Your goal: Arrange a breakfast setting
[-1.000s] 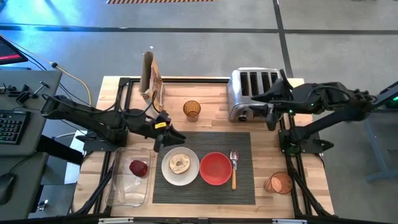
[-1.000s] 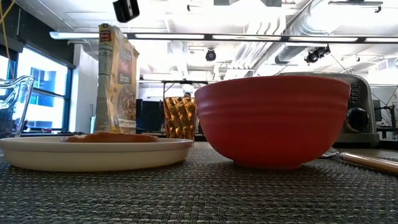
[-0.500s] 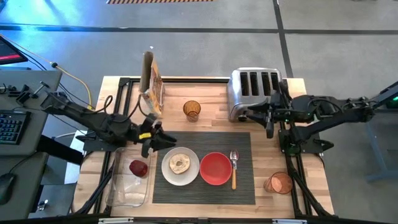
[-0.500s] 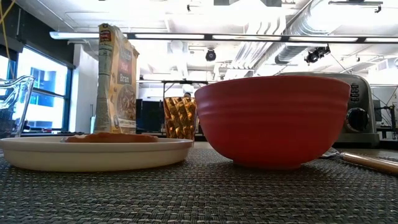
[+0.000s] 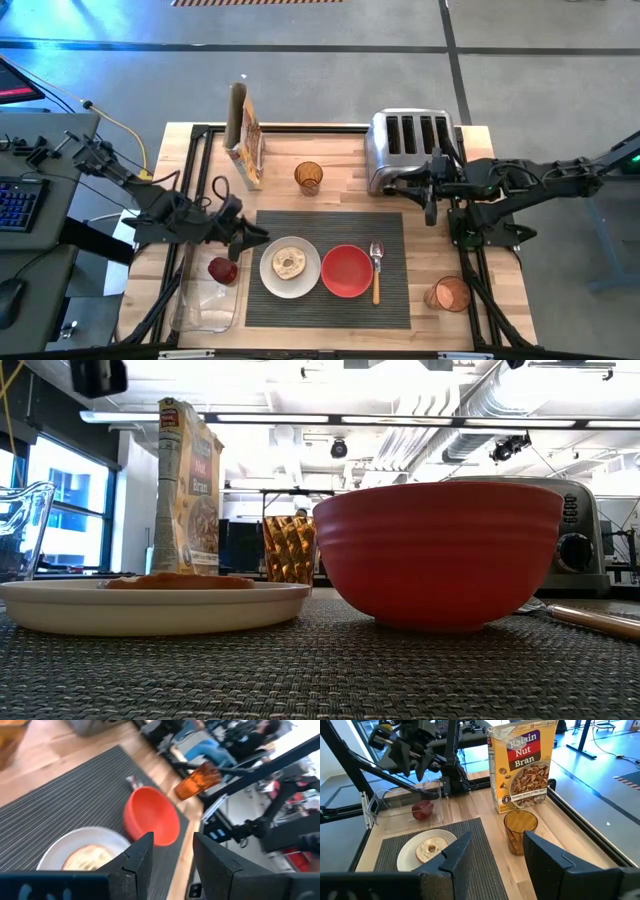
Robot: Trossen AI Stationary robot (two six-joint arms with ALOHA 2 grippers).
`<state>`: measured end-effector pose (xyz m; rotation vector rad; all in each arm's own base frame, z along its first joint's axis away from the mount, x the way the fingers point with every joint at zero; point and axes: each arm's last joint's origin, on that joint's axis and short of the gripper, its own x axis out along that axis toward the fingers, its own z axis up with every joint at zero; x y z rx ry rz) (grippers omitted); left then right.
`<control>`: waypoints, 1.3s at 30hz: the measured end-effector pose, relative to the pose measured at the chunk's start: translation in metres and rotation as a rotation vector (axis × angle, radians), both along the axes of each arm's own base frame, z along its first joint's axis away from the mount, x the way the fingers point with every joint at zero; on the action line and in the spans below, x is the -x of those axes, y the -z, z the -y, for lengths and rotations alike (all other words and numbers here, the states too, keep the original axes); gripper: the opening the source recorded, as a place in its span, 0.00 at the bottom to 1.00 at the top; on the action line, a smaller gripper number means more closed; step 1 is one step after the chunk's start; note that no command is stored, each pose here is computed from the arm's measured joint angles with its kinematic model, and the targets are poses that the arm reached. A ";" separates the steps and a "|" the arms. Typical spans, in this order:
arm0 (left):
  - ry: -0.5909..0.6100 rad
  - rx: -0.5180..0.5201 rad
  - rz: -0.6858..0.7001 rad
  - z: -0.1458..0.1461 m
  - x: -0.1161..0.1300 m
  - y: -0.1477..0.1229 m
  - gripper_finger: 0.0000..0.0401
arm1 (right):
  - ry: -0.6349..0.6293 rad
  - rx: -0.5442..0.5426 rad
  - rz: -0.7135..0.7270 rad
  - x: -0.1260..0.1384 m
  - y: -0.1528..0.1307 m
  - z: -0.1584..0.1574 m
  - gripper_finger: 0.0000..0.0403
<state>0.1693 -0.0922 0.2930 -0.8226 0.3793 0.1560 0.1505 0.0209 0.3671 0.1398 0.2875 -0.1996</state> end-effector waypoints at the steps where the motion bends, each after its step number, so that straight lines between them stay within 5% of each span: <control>1: -0.006 0.002 -0.017 0.001 0.001 0.002 0.32 | 0.000 0.000 0.002 0.000 0.000 0.000 0.38; 25: -0.228 -0.178 -0.230 -0.005 0.030 0.029 0.32 | 0.001 0.000 0.001 0.000 0.000 0.000 0.38; 39: -0.360 -0.263 -0.240 -0.013 0.035 0.034 0.32 | 0.001 0.000 0.001 0.000 0.000 0.000 0.38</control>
